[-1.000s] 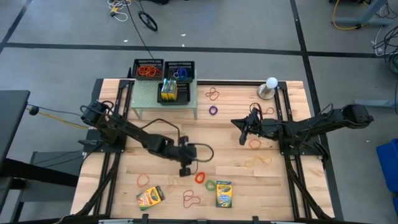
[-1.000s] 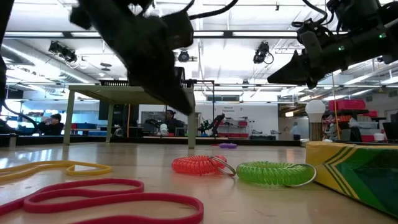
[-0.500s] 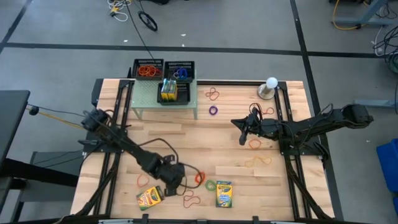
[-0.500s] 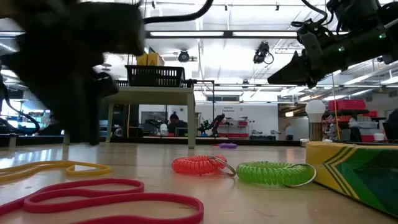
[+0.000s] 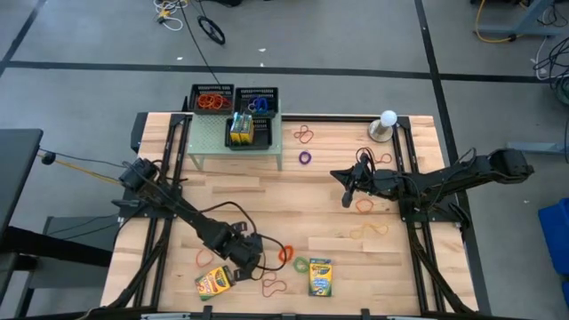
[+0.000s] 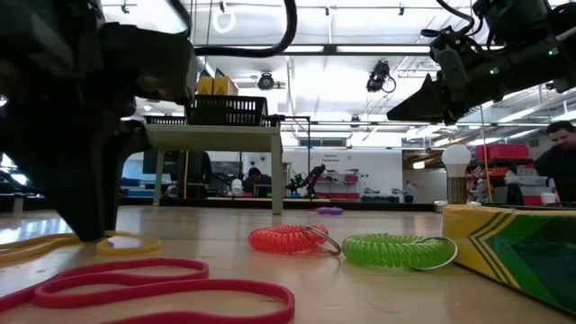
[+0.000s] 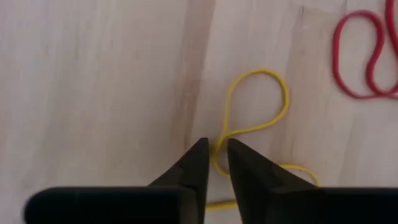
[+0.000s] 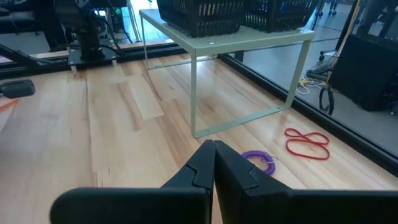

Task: Pick & Place Office Desk Supplies
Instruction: Put the yellow rubber band into the top left black bin on the shelf

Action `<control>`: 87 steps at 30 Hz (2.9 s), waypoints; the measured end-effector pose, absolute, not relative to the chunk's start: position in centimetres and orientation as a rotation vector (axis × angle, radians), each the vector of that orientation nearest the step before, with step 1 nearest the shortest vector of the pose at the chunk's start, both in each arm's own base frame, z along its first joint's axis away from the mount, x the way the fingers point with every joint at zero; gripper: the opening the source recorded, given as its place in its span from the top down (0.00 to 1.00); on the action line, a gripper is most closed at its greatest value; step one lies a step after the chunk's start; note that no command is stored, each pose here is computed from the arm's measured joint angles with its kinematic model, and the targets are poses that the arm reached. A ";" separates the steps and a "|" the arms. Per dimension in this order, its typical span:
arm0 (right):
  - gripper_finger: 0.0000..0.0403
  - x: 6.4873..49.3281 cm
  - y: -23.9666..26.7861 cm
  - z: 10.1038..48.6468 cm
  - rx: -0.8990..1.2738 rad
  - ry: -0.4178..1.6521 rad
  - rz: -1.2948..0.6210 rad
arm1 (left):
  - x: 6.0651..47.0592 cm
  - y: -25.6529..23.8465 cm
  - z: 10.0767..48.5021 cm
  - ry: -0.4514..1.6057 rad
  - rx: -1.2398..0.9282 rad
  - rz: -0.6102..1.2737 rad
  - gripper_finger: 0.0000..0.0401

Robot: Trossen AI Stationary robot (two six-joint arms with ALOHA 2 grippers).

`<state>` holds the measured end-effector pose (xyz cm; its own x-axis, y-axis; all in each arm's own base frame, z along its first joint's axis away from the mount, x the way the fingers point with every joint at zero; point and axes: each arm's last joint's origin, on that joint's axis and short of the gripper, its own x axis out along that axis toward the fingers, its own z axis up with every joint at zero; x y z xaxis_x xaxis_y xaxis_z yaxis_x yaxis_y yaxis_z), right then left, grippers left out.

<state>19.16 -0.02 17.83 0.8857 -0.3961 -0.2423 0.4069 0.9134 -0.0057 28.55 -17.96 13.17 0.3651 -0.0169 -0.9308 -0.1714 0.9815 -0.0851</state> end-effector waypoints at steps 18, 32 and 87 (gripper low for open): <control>0.97 19.2 0.0 17.9 0.041 0.235 -0.417 | 27.2 -16.6 19.3 1.008 -0.133 0.114 0.99; 0.97 19.2 0.0 18.1 0.045 0.220 -0.416 | 21.6 -8.2 32.4 0.434 -0.196 0.484 0.99; 0.97 19.2 0.0 18.1 0.048 0.213 -0.416 | 14.6 20.9 33.1 0.909 0.024 1.191 0.71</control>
<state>19.25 -0.02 18.13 0.8928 -0.3959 -0.2147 0.4060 0.9139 0.0030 14.62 20.92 33.11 0.0727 0.8017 -0.5933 -0.7839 0.4136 0.4630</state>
